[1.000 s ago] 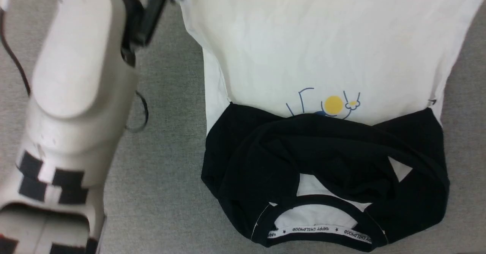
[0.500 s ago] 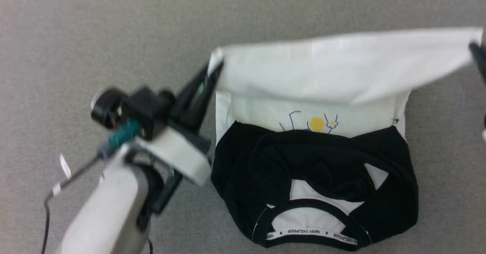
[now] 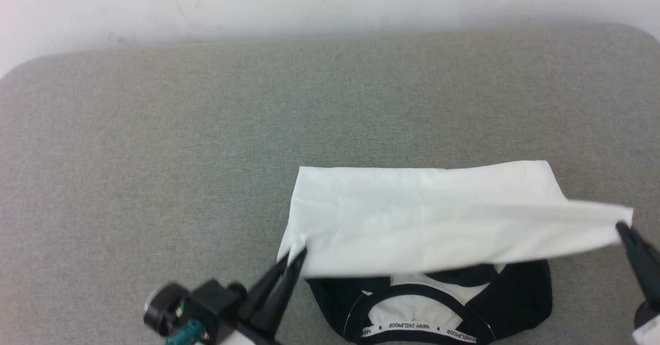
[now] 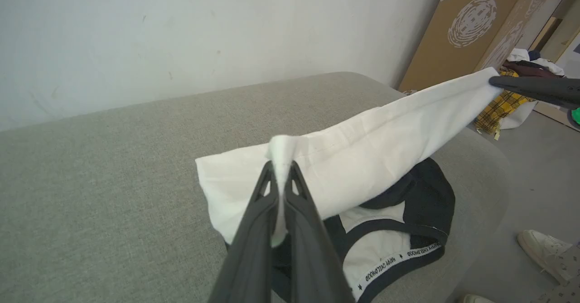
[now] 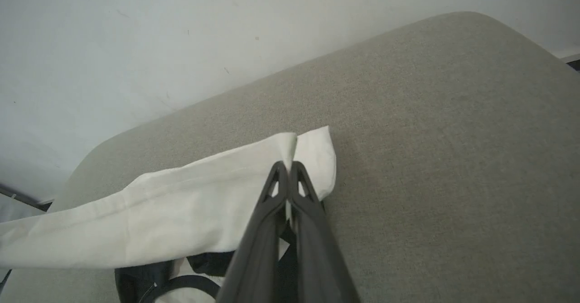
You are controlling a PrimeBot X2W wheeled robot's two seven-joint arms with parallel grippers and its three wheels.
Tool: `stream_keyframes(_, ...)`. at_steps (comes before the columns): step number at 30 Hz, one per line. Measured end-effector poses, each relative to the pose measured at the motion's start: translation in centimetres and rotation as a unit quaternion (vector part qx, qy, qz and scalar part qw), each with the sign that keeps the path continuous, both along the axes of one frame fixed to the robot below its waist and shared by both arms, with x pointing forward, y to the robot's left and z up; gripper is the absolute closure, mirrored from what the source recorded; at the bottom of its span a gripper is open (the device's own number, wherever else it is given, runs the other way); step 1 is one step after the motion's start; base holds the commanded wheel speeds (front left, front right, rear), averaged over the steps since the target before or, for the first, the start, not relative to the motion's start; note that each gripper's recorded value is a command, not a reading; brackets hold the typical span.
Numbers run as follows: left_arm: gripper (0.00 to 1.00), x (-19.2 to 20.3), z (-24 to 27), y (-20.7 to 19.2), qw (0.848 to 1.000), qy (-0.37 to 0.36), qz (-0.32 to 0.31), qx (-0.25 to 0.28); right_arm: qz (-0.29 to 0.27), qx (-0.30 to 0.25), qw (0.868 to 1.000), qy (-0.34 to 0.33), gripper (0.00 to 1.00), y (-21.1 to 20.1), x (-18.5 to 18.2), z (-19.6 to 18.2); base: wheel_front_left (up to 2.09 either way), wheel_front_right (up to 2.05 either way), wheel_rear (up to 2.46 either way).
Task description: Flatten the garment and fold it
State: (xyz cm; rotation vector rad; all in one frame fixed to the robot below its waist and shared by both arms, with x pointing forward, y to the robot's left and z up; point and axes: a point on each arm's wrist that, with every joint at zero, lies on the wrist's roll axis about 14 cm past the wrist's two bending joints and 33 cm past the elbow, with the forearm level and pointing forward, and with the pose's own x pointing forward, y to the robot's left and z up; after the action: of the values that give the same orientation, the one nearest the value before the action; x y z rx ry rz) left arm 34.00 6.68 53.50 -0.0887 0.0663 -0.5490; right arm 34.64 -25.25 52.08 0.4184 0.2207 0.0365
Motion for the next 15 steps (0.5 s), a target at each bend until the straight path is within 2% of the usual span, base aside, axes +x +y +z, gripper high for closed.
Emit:
stream_keyframes(7,1.00,-2.2,-4.7,0.4,0.997,0.077,0.017,-0.024,0.004,0.000,0.999,0.050,1.00,1.0,-2.5,-2.5,0.00,0.00,0.00)
stream_keyframes(10,1.00,-2.9,-7.0,0.2,0.993,0.113,0.006,-0.019,0.010,-0.006,0.997,0.075,1.00,1.2,-2.9,-3.8,0.00,0.00,0.00)
stream_keyframes(12,0.80,-3.4,-8.4,-0.1,0.991,0.131,-0.008,-0.009,0.020,-0.008,0.995,0.096,1.00,1.6,-3.3,-4.7,0.00,0.00,0.00)
stream_keyframes(13,0.67,-3.5,-8.9,-0.1,0.990,0.139,-0.008,-0.008,0.023,-0.008,0.994,0.106,0.91,1.6,-3.5,-5.2,0.00,0.00,0.00)
stream_keyframes(14,0.57,-3.6,-9.4,-0.1,0.989,0.149,-0.008,-0.007,0.025,-0.011,0.993,0.116,0.78,1.6,-3.8,-5.5,0.00,0.00,0.00)
stream_keyframes(15,0.34,-3.8,-10.0,-0.1,0.987,0.160,-0.011,-0.002,0.028,-0.016,0.992,0.126,0.59,1.6,-4.0,-5.9,0.00,0.00,0.00)
